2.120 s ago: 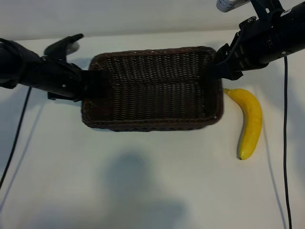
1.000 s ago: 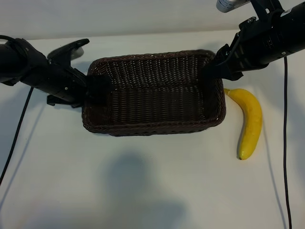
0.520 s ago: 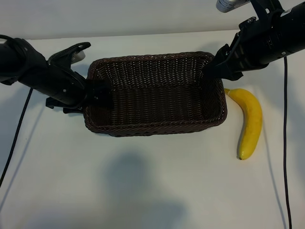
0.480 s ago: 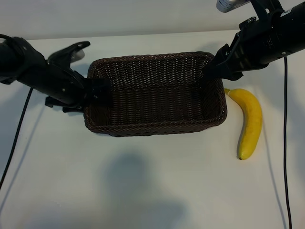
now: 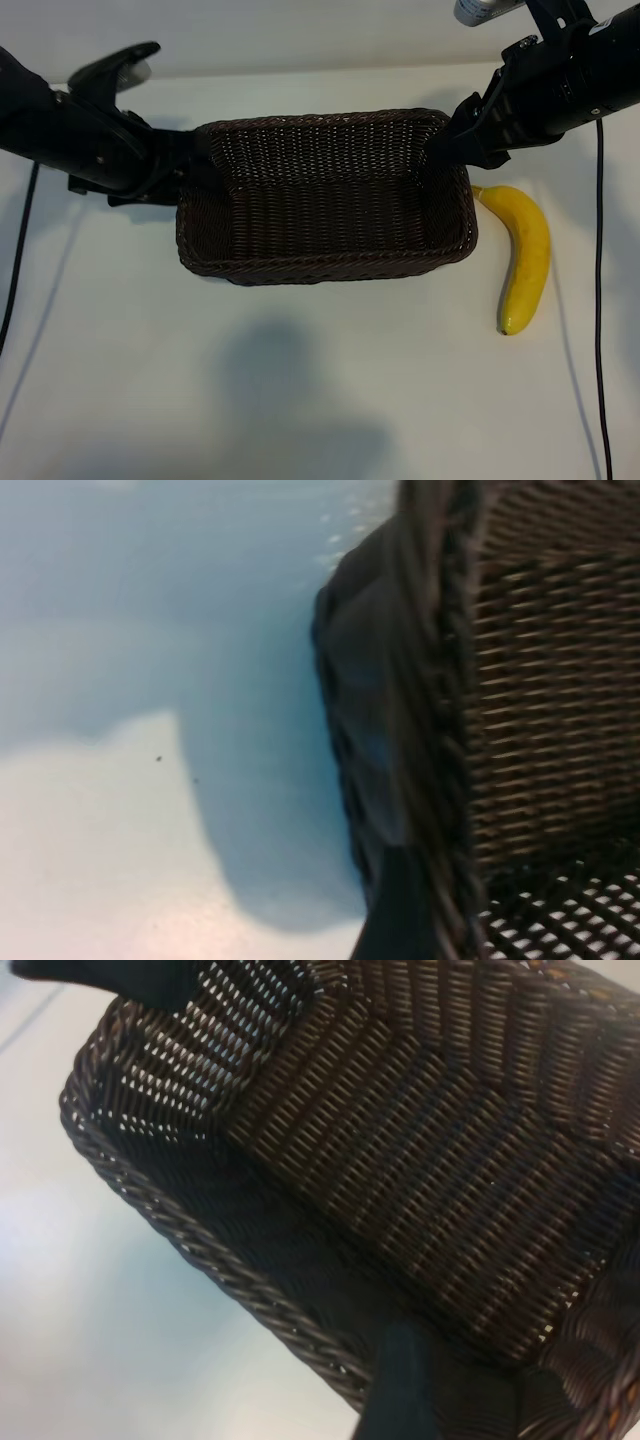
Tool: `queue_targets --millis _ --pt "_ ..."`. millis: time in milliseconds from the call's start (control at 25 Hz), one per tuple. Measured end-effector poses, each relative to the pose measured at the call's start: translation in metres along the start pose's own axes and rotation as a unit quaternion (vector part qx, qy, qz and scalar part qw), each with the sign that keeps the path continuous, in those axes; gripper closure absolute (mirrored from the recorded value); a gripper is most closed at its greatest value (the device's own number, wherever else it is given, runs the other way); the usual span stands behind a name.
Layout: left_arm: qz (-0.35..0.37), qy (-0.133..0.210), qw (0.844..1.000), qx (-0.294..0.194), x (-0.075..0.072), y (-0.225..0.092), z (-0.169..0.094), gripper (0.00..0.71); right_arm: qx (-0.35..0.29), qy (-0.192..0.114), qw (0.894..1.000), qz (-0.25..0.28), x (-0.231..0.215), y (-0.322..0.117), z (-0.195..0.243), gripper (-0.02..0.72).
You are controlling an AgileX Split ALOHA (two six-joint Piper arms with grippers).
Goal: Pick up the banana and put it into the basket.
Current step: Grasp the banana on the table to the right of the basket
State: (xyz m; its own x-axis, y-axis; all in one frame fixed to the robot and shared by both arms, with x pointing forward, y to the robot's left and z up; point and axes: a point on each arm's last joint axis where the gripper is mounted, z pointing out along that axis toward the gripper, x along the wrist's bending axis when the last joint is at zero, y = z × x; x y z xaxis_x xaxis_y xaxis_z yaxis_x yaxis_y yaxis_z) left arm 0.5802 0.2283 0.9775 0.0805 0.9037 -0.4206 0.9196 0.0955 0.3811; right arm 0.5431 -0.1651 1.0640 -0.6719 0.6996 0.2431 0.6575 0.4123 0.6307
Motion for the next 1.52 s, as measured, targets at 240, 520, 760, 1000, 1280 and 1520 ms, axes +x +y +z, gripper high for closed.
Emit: queue_targets --millis 240,520,760,1000,1280,1520 --pt "0.039 -0.023 0.999 -0.020 -0.019 -0.001 -0.038 0.098 0.001 0.001 1.000 0.000 0.000 0.000 0.000 0.109" --pt "0.100 -0.038 0.994 -0.033 -0.035 -0.010 -0.077 0.099 0.005 0.005 1.000 0.000 0.001 -0.001 0.000 0.109" --pt "0.137 -0.035 0.990 -0.027 -0.042 -0.019 -0.099 0.099 0.005 0.005 1.000 0.000 0.001 -0.001 0.000 0.109" --pt "0.154 -0.060 0.986 -0.002 -0.046 -0.025 -0.100 0.099 0.005 0.005 1.000 0.000 0.001 -0.001 0.000 0.109" --pt "0.168 -0.098 0.981 0.023 -0.052 -0.031 -0.101 0.099 0.006 0.005 1.000 0.000 0.001 -0.001 0.000 0.109" --pt "0.175 -0.103 0.979 0.021 -0.055 -0.033 -0.106 0.100 0.006 0.005 1.000 0.000 0.001 -0.001 0.000 0.109"
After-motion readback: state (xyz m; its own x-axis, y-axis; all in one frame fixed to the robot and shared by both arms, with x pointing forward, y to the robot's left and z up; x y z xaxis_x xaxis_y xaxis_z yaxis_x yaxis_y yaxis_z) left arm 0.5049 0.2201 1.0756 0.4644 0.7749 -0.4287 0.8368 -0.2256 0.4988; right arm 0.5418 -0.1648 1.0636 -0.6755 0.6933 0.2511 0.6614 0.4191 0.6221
